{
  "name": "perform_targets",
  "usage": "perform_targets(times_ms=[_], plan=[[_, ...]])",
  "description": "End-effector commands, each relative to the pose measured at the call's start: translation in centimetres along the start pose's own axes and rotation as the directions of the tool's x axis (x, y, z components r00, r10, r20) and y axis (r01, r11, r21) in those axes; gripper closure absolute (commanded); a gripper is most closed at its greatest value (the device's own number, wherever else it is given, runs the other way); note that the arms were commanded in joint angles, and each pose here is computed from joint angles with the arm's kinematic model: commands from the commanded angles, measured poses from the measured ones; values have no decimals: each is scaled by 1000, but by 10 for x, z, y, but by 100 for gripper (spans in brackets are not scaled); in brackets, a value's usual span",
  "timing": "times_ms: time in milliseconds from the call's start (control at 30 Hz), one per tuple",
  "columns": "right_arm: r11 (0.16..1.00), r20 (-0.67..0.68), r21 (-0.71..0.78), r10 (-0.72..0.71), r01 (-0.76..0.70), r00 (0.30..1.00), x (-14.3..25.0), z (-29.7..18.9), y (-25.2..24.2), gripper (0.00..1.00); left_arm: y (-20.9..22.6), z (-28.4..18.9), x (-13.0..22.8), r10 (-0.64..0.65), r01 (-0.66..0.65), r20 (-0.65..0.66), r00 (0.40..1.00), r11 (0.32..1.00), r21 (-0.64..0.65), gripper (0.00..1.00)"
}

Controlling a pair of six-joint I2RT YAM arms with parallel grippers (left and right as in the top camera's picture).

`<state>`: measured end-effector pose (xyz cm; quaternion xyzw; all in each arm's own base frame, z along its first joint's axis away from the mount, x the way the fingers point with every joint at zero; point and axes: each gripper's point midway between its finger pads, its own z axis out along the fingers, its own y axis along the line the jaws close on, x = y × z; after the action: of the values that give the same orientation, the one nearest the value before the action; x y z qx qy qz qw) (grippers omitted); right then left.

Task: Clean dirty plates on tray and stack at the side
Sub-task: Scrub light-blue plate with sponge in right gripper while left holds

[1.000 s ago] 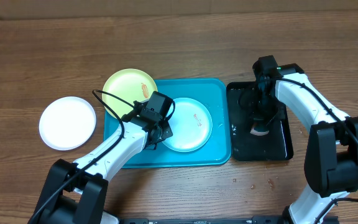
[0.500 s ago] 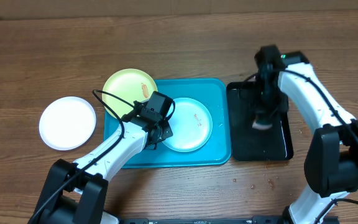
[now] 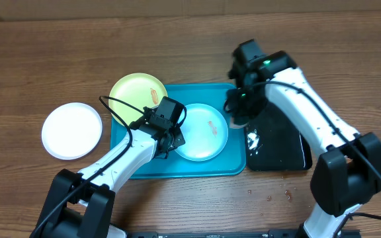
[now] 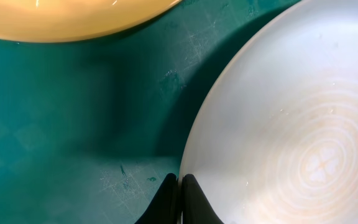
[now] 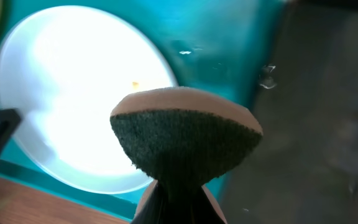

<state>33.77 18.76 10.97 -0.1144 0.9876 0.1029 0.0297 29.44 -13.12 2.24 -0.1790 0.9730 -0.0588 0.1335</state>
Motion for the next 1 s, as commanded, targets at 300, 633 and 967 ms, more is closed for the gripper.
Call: perform_targets(times_ms=[300, 633, 967], plan=[[997, 73, 29, -66, 64, 995, 1, 20, 40, 96, -9, -3, -4, 26, -26, 8, 1000, 999, 21, 96], [997, 106, 20, -72, 70, 992, 5, 61, 32, 96, -9, -3, -4, 26, -26, 5, 1000, 999, 25, 96], [997, 142, 11, -80, 79, 987, 1, 72, 31, 96, -14, -3, 0, 26, -25, -17, 1000, 998, 50, 96]])
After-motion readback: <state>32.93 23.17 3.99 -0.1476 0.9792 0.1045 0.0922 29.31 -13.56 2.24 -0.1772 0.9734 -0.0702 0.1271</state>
